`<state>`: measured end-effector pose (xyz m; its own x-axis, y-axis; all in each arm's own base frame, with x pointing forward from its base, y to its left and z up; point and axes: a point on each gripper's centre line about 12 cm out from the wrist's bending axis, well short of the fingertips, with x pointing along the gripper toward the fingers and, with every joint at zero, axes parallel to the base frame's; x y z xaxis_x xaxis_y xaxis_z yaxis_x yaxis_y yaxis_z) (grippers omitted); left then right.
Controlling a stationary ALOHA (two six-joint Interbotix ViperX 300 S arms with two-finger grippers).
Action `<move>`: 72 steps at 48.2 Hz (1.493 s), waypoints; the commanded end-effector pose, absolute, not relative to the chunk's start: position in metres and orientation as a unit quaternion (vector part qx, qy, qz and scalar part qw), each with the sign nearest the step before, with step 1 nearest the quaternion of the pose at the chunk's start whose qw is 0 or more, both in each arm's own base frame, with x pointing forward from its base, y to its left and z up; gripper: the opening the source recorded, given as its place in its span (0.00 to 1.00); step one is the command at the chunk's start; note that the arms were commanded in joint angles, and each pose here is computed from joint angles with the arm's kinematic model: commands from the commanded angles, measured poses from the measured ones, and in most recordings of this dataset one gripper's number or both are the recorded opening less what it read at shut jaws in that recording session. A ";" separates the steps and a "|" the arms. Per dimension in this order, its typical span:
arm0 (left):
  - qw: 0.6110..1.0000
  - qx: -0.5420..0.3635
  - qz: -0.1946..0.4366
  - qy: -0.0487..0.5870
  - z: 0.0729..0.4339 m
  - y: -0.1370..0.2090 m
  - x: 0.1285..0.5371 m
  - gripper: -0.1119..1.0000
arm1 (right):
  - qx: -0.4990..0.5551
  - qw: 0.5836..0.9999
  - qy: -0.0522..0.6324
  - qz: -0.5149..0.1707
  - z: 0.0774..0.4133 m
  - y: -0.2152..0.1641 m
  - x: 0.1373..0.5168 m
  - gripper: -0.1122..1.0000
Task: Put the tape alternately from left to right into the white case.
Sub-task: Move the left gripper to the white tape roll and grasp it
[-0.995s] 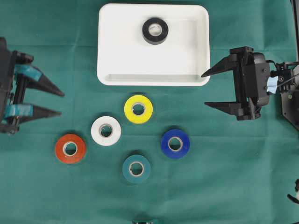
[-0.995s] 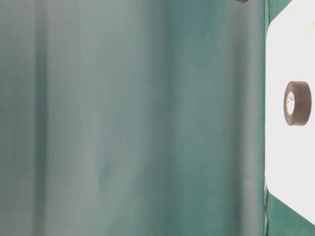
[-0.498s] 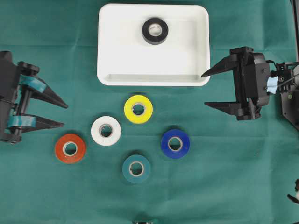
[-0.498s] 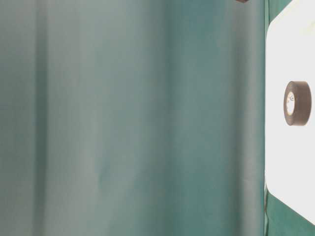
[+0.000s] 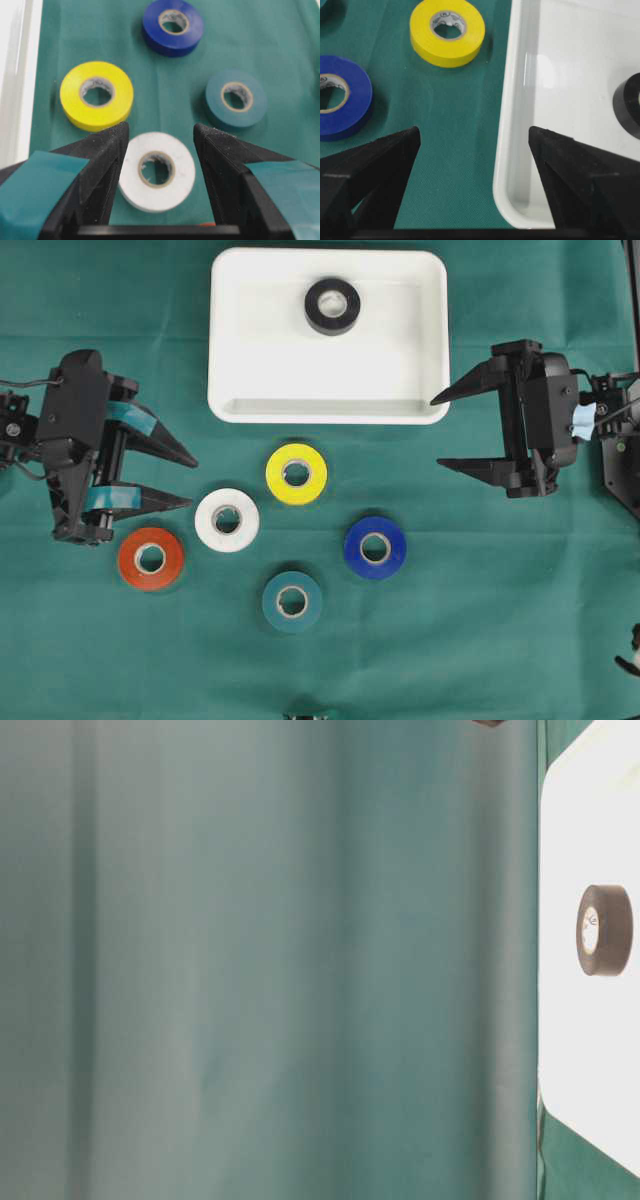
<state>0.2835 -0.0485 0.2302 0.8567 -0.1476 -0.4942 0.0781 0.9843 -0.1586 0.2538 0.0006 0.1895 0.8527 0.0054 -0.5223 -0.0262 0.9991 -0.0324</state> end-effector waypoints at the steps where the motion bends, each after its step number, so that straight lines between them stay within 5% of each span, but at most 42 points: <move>1: 0.966 -0.068 -0.057 0.244 0.242 -0.047 0.291 0.62 | -0.019 0.966 0.256 0.009 0.197 0.001 0.256 0.64; 21: 0.954 -0.065 -0.051 0.287 0.228 -0.048 0.302 0.62 | -0.018 0.966 0.257 0.009 0.196 0.001 0.256 0.64; 57: 0.858 -0.049 -0.012 0.512 0.163 -0.045 0.353 0.62 | -0.019 0.965 0.261 0.009 0.194 0.001 0.256 0.64; 72: 0.856 -0.050 -0.011 0.514 0.163 -0.044 0.357 0.62 | -0.019 0.965 0.262 0.009 0.194 0.001 0.256 0.64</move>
